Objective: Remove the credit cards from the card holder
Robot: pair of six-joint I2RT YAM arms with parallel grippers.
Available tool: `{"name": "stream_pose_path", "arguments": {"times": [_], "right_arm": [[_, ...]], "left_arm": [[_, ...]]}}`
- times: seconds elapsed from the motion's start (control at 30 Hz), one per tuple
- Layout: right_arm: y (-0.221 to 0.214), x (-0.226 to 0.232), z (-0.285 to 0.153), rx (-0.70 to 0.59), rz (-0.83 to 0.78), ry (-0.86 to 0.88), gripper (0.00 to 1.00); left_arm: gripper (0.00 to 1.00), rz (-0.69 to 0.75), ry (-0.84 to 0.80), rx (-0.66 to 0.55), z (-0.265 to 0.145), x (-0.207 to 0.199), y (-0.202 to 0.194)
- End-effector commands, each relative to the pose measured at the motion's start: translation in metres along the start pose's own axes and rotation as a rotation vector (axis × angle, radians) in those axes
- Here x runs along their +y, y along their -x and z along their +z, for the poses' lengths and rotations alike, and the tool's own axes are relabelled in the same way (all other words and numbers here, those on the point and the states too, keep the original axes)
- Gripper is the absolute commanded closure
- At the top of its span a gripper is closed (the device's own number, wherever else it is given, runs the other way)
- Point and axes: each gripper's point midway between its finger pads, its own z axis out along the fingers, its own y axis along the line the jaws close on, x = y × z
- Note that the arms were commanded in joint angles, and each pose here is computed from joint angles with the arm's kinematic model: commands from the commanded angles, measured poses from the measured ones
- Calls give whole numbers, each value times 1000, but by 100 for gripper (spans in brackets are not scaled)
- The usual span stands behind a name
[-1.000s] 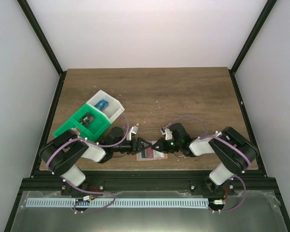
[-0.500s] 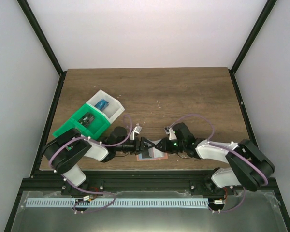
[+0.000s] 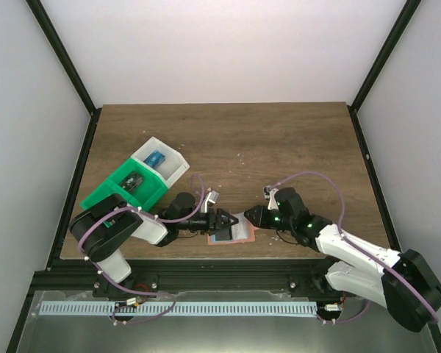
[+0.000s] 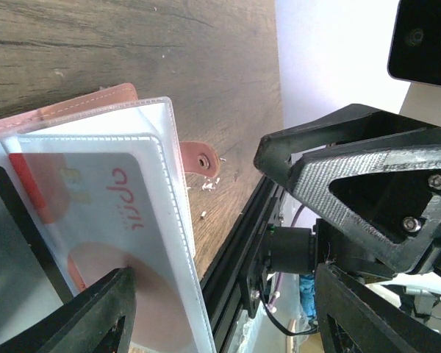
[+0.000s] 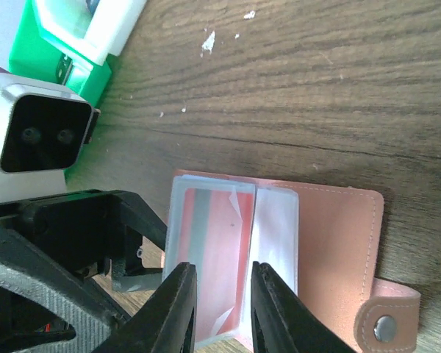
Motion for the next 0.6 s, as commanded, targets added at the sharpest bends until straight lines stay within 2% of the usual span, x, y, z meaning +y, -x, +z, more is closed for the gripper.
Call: {"name": "stream_pose_path", "arguments": {"times": [0.0, 0.57], "right_arm": [[1, -3, -7, -27, 7, -23, 77], [3, 5, -11, -31, 0, 3, 77]], "left_arm": [[32, 41, -56, -1, 3, -15, 3], [32, 40, -51, -4, 3, -12, 3]]}}
